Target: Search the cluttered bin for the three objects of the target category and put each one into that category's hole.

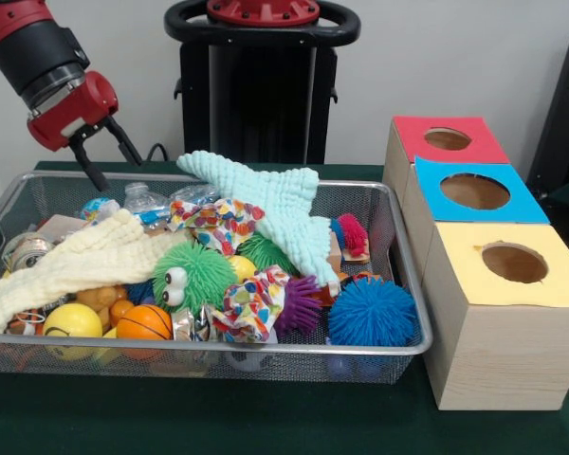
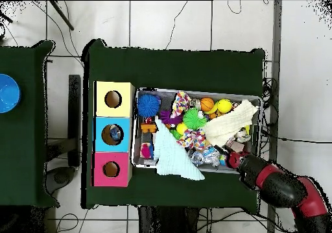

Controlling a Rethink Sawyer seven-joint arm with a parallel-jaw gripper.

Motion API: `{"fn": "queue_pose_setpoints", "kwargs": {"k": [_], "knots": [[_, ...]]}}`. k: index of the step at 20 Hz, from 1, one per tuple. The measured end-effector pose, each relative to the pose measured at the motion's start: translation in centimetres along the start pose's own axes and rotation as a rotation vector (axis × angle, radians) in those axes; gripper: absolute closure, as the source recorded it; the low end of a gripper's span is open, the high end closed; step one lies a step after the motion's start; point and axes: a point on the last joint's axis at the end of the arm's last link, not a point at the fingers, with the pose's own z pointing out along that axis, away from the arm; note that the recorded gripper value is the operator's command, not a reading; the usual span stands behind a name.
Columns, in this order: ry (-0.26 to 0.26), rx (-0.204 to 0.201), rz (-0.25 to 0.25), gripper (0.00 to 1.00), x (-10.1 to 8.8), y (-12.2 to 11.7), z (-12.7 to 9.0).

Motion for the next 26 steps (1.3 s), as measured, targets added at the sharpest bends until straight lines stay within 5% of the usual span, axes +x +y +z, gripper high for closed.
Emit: {"fn": "queue_pose_setpoints", "kwargs": {"k": [26], "knots": [[0.003, -0.070, -0.043, 0.00, 1.4, 0.4, 2.4]]}}
